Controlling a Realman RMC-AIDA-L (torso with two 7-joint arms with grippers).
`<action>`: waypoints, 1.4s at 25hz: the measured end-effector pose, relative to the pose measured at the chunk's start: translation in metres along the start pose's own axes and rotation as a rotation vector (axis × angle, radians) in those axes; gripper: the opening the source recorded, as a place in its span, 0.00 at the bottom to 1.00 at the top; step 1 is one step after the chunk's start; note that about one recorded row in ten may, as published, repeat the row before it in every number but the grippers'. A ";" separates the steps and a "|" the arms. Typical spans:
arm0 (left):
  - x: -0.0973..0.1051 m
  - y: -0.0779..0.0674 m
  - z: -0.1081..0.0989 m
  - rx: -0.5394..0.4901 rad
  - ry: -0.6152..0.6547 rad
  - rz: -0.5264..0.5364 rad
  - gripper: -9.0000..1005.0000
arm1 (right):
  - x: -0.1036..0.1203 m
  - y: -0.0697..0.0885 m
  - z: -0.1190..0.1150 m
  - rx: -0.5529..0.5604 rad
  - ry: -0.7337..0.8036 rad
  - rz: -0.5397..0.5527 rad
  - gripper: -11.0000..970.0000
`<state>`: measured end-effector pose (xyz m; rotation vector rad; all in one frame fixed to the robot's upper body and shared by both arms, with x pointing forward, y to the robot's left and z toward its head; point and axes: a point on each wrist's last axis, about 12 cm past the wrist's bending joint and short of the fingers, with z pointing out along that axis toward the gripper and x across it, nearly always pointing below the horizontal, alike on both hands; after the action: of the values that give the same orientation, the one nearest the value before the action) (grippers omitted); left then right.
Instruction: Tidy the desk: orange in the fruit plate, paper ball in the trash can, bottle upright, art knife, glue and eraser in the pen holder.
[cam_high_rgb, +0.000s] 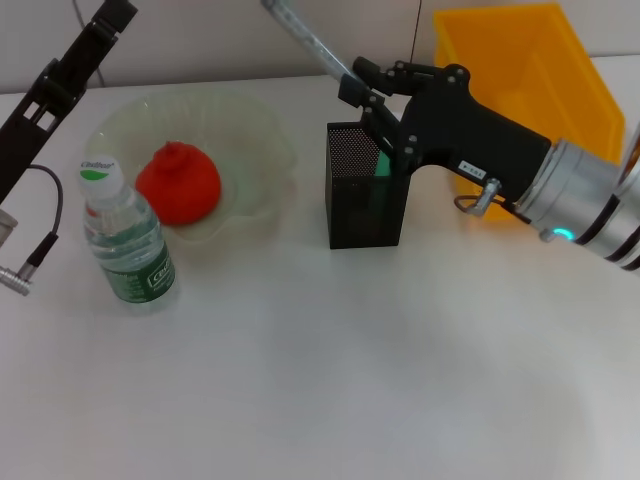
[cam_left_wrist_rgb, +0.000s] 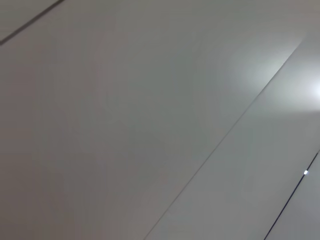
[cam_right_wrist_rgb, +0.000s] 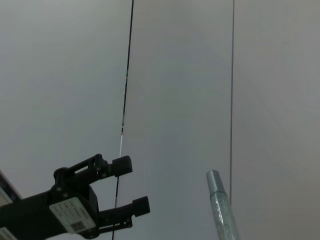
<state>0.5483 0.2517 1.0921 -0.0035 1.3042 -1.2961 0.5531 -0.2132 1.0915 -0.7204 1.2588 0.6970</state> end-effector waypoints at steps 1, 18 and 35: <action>-0.002 0.002 -0.004 -0.013 0.000 0.005 0.81 | -0.003 -0.003 -0.001 -0.005 0.015 -0.005 0.16; -0.003 0.003 -0.005 -0.020 0.000 0.007 0.81 | -0.067 -0.029 0.000 -0.113 0.326 -0.077 0.16; -0.004 0.004 -0.006 -0.022 0.001 0.014 0.81 | -0.130 -0.036 0.000 -0.081 0.702 -0.096 0.16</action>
<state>0.5477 0.2596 1.0904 -0.0095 1.3175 -1.2697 0.5599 -0.2438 1.2223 -1.1420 1.8205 0.4222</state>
